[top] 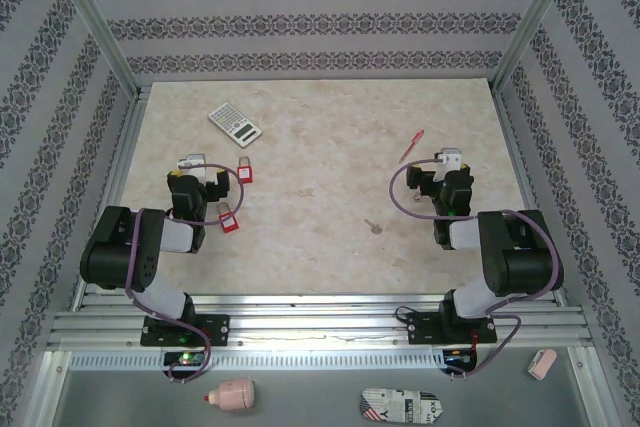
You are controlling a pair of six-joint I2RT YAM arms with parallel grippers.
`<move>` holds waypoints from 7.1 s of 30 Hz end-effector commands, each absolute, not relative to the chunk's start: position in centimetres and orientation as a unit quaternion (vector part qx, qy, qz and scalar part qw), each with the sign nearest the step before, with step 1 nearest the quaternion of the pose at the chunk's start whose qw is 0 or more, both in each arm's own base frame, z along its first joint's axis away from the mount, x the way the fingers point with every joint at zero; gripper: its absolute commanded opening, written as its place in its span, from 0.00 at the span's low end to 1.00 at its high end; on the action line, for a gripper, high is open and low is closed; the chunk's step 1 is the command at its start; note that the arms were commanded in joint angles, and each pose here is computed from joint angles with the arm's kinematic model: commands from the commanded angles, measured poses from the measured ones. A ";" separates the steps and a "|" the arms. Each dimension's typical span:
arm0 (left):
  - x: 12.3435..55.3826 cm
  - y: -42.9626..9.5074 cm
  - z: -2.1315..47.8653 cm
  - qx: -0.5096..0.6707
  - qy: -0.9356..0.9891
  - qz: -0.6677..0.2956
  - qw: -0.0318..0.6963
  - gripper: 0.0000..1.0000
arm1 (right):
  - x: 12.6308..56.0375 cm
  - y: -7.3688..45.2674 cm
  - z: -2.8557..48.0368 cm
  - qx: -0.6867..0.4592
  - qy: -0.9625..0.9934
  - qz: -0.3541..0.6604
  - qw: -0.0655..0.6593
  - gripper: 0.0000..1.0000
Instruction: Unlock with the key
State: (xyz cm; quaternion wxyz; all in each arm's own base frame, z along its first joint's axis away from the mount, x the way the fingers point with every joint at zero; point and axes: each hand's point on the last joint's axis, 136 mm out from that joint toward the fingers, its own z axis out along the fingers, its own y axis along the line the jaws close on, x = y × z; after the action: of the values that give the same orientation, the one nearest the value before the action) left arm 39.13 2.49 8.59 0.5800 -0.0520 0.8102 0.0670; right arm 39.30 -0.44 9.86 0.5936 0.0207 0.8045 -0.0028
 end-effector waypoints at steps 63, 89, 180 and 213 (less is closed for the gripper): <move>28.7 -20.8 22.0 0.088 0.815 -0.284 0.498 1.00 | 25.4 14.7 3.4 0.002 0.990 0.078 0.120 0.42; 28.8 -20.6 21.2 0.089 0.818 -0.272 0.499 1.00 | 24.9 14.5 1.2 -0.007 0.992 0.080 0.101 0.20; 29.6 -26.7 17.5 -0.040 0.818 -0.438 0.371 0.97 | 27.3 17.0 6.0 -0.141 0.974 0.050 0.172 0.00; 27.6 -33.6 21.7 -0.197 0.622 -0.740 0.162 0.94 | 29.2 22.1 25.9 -0.138 0.889 0.219 0.377 0.00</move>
State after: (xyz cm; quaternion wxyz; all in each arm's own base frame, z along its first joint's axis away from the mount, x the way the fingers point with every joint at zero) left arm 28.18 -32.77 18.08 0.1904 -0.1830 0.6946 -0.6692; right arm 28.89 20.92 23.37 0.3521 -0.1401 0.9059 0.1888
